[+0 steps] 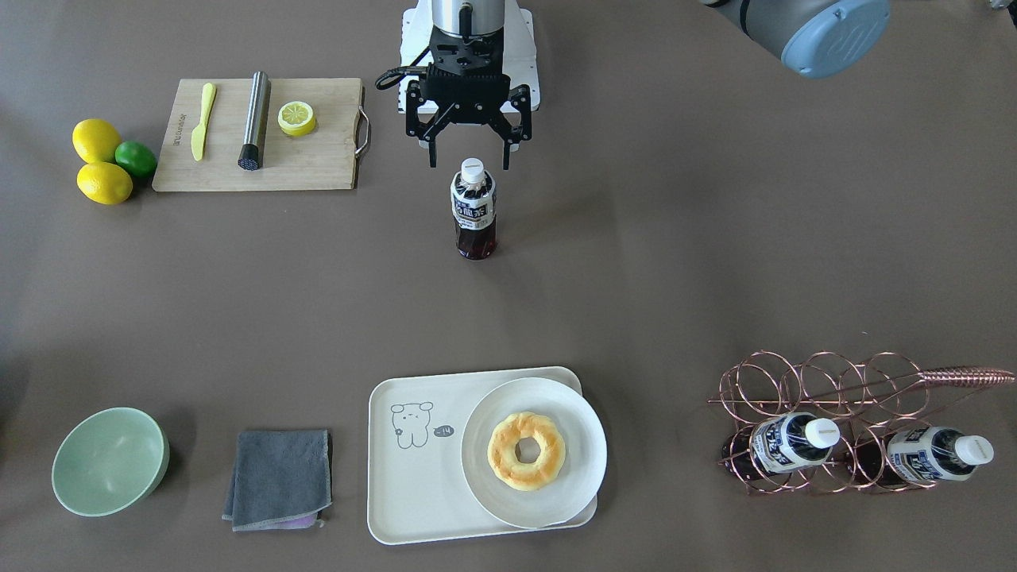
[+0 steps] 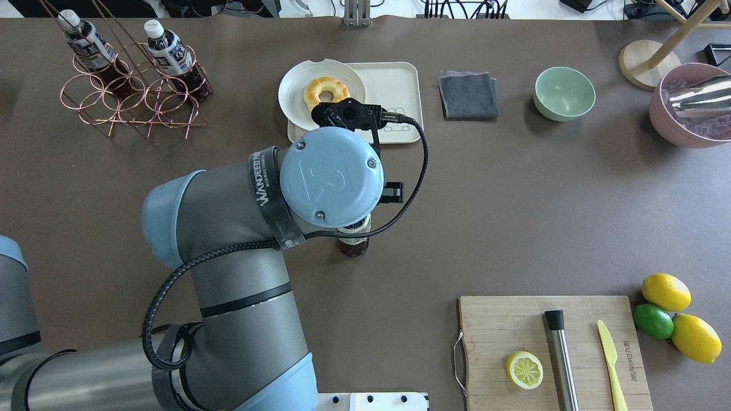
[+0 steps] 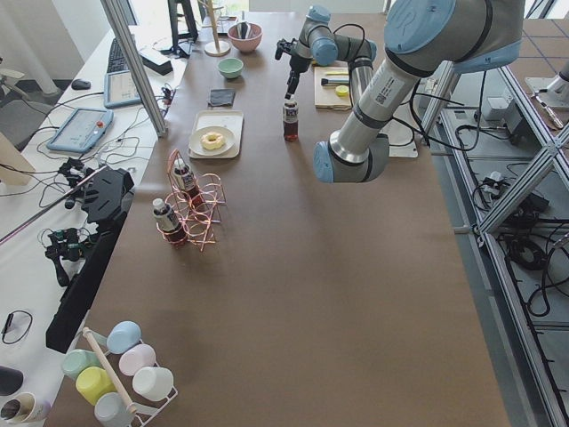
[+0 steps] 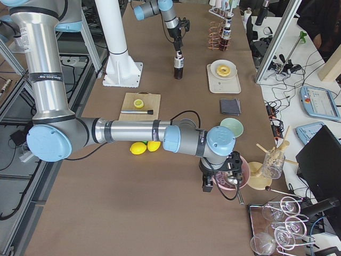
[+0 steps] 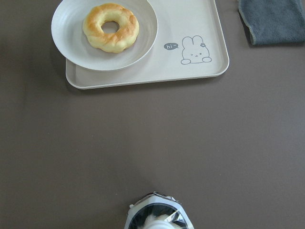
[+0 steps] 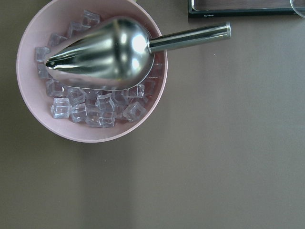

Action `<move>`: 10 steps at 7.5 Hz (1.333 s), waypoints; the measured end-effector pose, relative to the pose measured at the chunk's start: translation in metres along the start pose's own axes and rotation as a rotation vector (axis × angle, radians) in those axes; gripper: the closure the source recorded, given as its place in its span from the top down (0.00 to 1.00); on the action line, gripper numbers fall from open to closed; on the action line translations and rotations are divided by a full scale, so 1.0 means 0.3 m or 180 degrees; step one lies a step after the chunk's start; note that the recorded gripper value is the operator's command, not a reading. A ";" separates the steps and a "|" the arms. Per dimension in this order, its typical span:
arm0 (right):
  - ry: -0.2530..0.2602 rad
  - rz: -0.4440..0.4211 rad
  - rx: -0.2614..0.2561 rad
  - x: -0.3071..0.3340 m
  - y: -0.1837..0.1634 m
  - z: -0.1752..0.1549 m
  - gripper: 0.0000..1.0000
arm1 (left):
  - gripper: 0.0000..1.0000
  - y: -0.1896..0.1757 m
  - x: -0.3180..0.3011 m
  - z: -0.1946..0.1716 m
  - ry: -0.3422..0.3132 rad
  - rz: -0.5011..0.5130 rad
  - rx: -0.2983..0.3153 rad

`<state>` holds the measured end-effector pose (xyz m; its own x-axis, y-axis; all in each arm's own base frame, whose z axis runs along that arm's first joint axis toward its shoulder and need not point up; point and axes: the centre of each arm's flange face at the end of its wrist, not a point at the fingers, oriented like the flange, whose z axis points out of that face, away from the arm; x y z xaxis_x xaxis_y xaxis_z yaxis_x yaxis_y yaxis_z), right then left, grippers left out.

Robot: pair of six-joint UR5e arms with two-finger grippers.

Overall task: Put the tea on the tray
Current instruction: 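Open the left gripper, leaving the bottle on the table, and withdraw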

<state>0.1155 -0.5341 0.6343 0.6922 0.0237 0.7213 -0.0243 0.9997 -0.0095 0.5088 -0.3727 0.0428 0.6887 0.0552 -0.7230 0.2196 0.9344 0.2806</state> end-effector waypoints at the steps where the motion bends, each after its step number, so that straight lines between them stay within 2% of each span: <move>1: -0.0002 -0.0002 0.0002 -0.001 0.000 -0.001 1.00 | 0.97 -0.043 -0.026 -0.017 0.0003 0.0018 0.0037; 4: -0.0010 -0.0019 0.0008 -0.011 -0.005 -0.004 1.00 | 0.97 -0.239 -0.232 -0.019 -0.0098 0.0107 0.0142; 8: -0.0007 -0.0078 0.0019 -0.071 -0.037 -0.010 1.00 | 0.97 -0.302 -0.679 0.067 0.0035 -0.0048 0.0552; 10: -0.0004 -0.0115 0.0031 -0.121 -0.076 -0.019 1.00 | 0.97 -0.357 -0.811 0.090 -0.0087 -0.0136 0.0635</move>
<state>0.0951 -0.5577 0.6045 0.6918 -0.0126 0.7219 -0.0063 0.9997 0.0234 0.3365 -0.4957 0.2057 0.6937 0.0050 -0.7202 0.3796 0.8473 0.3715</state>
